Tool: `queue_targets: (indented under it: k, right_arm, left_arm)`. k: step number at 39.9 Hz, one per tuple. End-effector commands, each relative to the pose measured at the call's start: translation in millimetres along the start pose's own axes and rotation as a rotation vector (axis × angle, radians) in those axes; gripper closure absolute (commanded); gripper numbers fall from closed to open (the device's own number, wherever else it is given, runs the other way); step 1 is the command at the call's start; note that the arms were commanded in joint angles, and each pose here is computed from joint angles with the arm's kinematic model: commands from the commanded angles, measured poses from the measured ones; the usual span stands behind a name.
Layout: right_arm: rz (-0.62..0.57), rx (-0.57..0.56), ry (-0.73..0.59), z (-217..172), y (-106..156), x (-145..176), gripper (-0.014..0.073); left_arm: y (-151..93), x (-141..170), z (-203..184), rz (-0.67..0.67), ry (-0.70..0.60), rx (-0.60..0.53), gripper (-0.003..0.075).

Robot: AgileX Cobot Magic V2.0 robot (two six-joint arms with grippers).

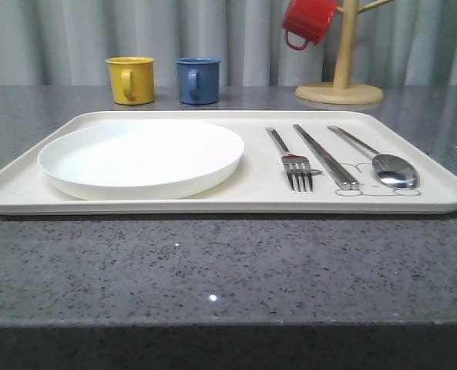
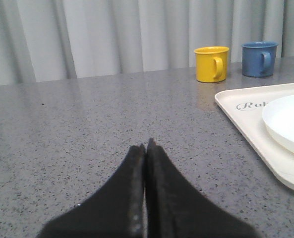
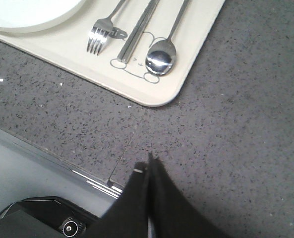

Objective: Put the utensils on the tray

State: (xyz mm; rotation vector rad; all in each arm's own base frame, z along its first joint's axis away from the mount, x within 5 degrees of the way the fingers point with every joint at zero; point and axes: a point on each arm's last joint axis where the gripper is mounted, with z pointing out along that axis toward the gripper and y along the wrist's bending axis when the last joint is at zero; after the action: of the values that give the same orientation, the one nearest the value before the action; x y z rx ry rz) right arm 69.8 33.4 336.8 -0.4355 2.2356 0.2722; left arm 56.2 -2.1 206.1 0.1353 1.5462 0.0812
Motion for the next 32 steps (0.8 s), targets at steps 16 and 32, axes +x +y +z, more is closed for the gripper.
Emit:
queue_targets:
  k: [16,32]
  right_arm:
    - [-0.018,0.006,-0.085,-5.1,-0.2,-11.3,0.0664]
    - [0.100,0.210,-0.311,3.9,-16.4,42.3,0.0664]
  left_arm:
    - [1.6,-9.1,-2.5,-0.007,-0.115,-0.020,0.0738]
    - [1.5,-9.0,-2.3,-0.007,-0.113,-0.020,0.0738]
